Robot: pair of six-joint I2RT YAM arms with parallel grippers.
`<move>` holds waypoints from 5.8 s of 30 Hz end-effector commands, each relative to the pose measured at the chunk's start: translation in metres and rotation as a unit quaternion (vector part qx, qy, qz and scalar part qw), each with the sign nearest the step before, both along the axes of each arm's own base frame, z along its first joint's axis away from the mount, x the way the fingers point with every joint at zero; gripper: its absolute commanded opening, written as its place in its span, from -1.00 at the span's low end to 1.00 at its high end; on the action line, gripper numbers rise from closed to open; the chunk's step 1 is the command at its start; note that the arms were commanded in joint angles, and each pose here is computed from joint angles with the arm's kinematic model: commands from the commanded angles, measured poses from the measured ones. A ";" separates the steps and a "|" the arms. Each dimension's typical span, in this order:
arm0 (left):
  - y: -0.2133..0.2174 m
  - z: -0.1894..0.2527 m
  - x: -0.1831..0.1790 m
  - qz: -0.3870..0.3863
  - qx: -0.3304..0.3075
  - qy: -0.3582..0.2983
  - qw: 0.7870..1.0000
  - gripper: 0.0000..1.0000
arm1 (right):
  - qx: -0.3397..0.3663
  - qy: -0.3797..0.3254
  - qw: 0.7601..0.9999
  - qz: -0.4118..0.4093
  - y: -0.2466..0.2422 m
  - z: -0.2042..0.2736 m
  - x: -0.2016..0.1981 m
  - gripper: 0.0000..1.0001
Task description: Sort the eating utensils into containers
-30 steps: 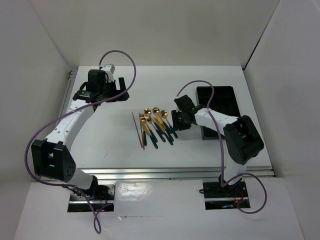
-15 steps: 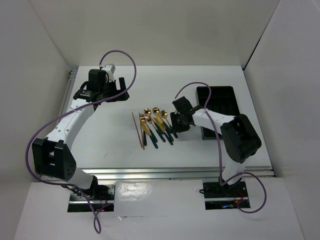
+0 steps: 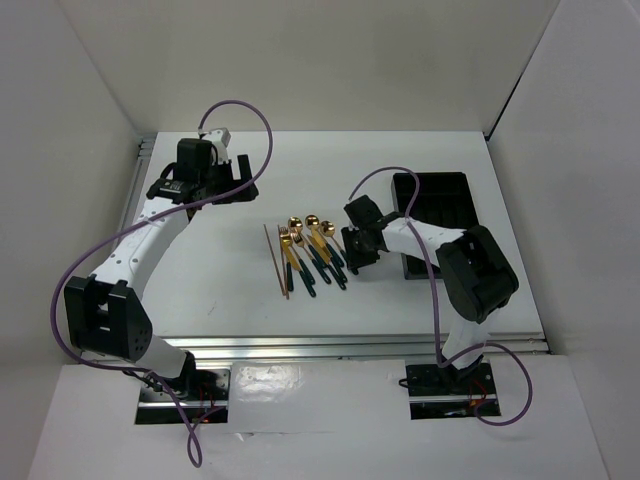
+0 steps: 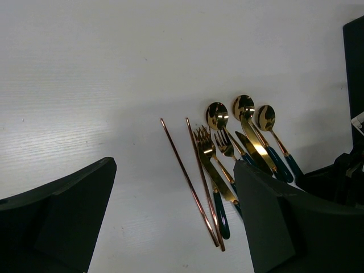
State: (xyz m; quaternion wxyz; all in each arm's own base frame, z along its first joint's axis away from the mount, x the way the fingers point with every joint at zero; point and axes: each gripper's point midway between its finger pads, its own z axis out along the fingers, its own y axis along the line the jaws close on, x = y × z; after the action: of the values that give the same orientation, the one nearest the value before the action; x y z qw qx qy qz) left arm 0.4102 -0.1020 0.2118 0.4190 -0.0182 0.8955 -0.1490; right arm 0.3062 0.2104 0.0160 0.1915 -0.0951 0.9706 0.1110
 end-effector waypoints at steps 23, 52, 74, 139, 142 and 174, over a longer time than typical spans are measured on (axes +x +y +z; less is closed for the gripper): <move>0.000 0.021 0.011 0.001 -0.001 -0.029 1.000 1.00 | -0.086 0.034 0.995 -0.035 -0.022 -0.042 0.000 -0.76; 0.001 0.023 0.008 0.001 -0.001 -0.029 1.000 1.00 | -0.058 -0.145 0.970 -0.184 -0.130 0.141 0.034 -0.81; 0.007 0.021 0.011 0.010 0.017 -0.028 0.999 1.00 | -0.137 -0.111 0.972 -0.157 -0.161 0.117 0.040 -0.74; 0.003 0.013 0.014 0.006 0.010 -0.021 1.000 1.00 | 0.088 -0.161 0.983 0.003 0.015 0.121 0.050 0.88; 0.003 0.013 0.014 0.006 0.010 -0.021 1.000 1.00 | 0.068 -0.152 0.986 0.019 0.022 0.106 0.046 0.62; 0.005 0.011 0.013 0.009 0.013 -0.017 1.000 1.00 | -0.017 -0.069 0.996 0.051 0.037 0.011 0.041 -0.22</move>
State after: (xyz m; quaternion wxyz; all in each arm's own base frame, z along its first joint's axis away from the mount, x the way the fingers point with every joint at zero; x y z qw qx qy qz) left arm 0.4124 -0.0972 0.2076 0.4125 -0.0235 0.9008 -0.1338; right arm 0.3334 0.2382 0.0176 0.2275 -0.1527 0.9570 0.0947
